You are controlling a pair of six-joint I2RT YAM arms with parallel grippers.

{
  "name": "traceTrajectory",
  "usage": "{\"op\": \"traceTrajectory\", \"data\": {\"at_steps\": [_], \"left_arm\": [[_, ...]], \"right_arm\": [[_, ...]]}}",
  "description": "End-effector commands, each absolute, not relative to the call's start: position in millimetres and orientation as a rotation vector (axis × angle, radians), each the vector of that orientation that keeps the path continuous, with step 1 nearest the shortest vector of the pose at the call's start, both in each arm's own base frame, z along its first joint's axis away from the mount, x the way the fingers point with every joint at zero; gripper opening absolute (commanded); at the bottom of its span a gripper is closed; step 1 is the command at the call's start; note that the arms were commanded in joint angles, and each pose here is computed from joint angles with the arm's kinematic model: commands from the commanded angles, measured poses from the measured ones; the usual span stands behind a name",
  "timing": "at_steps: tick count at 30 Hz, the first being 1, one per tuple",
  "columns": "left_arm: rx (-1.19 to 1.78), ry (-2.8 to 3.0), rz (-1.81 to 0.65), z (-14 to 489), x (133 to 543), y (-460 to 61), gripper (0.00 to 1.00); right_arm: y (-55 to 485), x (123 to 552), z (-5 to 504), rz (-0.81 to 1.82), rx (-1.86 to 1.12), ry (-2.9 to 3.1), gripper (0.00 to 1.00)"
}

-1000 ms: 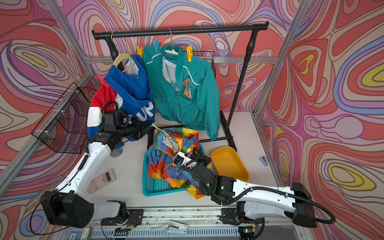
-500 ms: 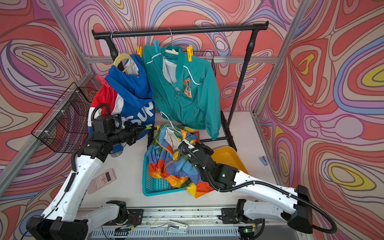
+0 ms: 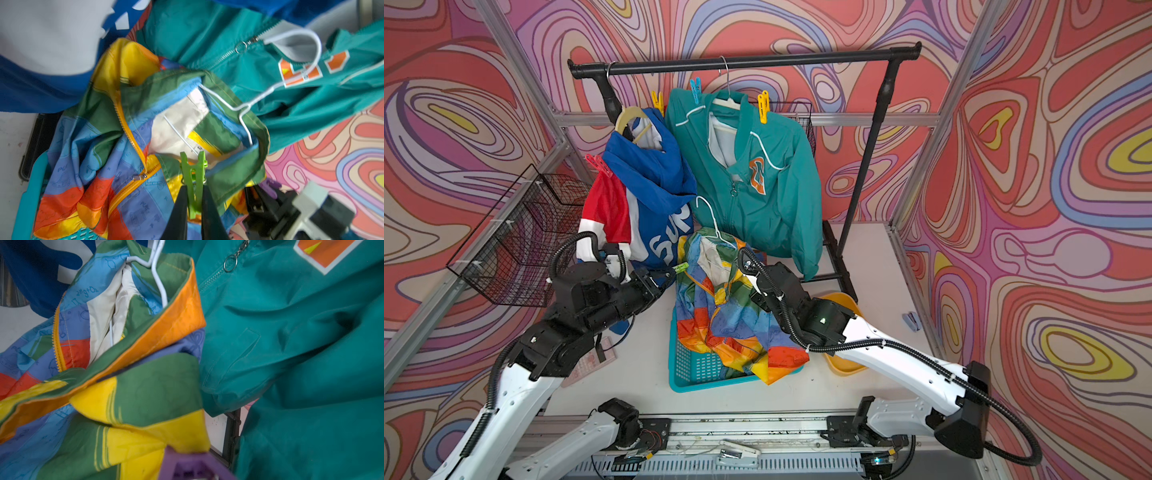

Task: Remove the clothespins securing jackets to the hanger
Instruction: Place the clothespin in the storage box.

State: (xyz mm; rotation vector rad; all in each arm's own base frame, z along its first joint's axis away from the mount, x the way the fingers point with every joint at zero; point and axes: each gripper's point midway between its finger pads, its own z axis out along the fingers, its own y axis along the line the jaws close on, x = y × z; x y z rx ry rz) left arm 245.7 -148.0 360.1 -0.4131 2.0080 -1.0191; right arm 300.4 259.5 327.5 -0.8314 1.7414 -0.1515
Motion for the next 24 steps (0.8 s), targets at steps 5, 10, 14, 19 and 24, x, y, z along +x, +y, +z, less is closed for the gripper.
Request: {"op": "traceTrajectory", "data": {"at_steps": [5, 10, 14, 19, 24], "left_arm": [[-0.218, 1.974, -0.828, 356, 219, -167, 0.05], [-0.072, 1.952, -0.807, 350, 200, -201, 0.02], [0.139, 1.882, -0.709, 348, 172, -244, 0.01], [0.329, 1.769, -0.664, 344, 142, -302, 0.00], [0.486, 1.769, -0.716, 310, 128, -358, 0.00]], "right_arm": [[266, 323, 350, 0.025, -0.712, 1.761, 0.00], [263, 332, 347, 0.087, -0.686, 1.792, 0.00], [262, 336, 344, 0.111, -0.682, 1.811, 0.00], [260, 340, 343, 0.136, -0.680, 1.831, 0.00], [261, 341, 344, 0.157, -0.687, 1.836, 0.00]]}}
